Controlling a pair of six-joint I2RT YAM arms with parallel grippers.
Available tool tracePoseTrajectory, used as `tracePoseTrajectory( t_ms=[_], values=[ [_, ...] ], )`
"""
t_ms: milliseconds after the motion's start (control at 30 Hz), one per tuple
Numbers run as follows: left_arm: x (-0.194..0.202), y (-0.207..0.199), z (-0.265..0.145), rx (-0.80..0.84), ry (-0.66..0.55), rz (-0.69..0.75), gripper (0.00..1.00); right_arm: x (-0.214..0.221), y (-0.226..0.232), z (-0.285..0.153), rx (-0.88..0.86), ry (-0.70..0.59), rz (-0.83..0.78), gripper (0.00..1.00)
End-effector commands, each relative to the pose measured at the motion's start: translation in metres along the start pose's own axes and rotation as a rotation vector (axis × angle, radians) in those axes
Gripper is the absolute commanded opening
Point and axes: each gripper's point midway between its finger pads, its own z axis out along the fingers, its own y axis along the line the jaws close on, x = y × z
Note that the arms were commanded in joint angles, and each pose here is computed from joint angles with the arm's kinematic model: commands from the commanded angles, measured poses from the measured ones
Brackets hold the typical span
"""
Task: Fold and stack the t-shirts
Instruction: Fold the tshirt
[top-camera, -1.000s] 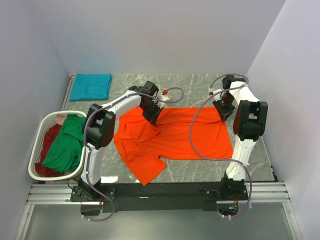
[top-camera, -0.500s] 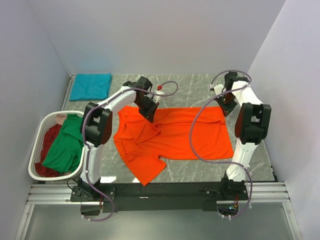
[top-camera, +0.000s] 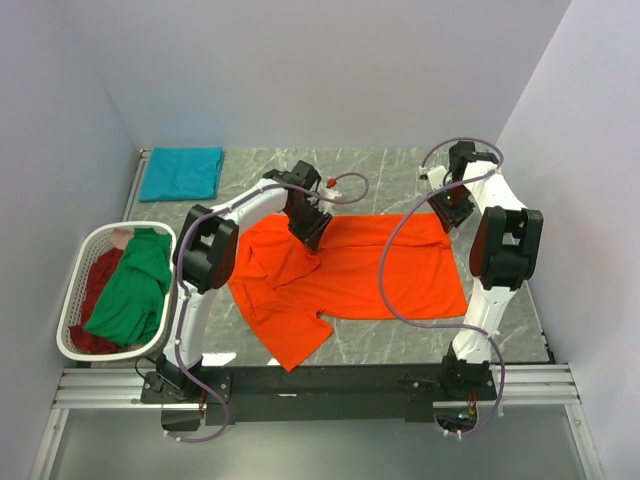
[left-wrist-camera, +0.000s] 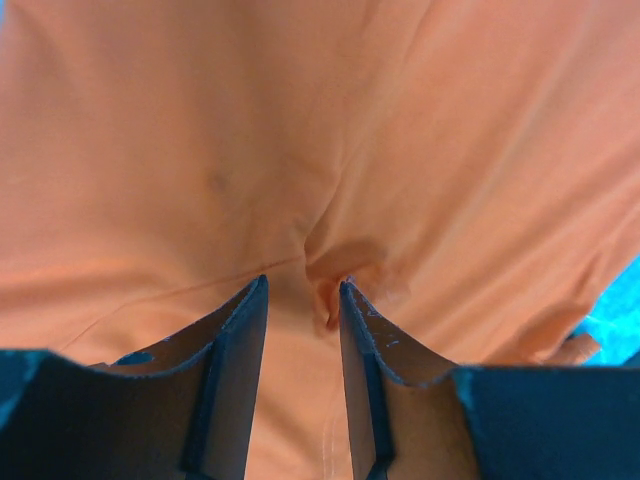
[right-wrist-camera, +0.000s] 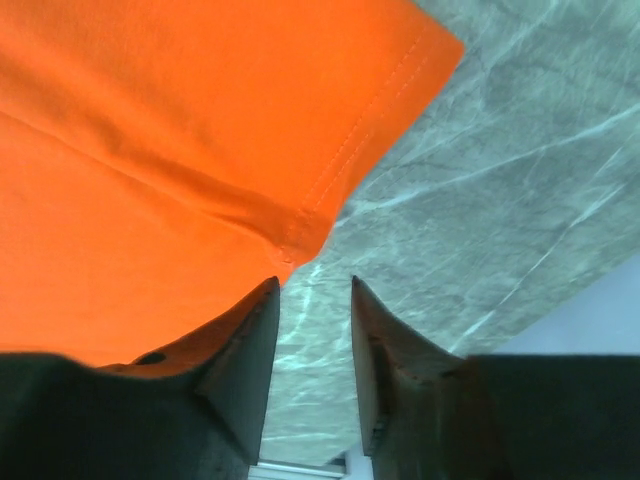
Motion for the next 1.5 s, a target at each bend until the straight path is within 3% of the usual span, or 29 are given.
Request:
tracePoseTrajectory(
  t_ms=[0,400,500,633,733,1067,1467],
  values=[
    [-0.011,0.005,0.004,-0.043,-0.014,0.016,0.4,-0.001,0.002,-0.002,0.02,0.003,-0.046,0.45],
    [-0.004,0.007,0.012,-0.048,0.018,0.014,0.32,0.014,0.012,0.029,-0.006,0.093,-0.118,0.38],
    [-0.004,0.006,0.011,-0.045,0.017,0.015,0.21,0.015,0.01,0.031,0.004,0.099,-0.13,0.31],
    [-0.005,0.006,0.008,-0.044,0.012,0.017,0.04,0.015,0.007,0.028,0.015,0.099,-0.147,0.13],
    [-0.007,0.008,0.003,-0.043,0.0,0.018,0.01,0.013,0.006,0.025,0.025,0.091,-0.152,0.0],
    [-0.02,0.003,-0.028,-0.003,-0.082,0.036,0.01,0.002,0.003,0.005,0.047,0.034,-0.145,0.0],
    [-0.001,-0.013,-0.027,0.076,-0.042,0.045,0.0,0.014,0.002,0.005,0.065,0.054,-0.196,0.0]
  ],
)
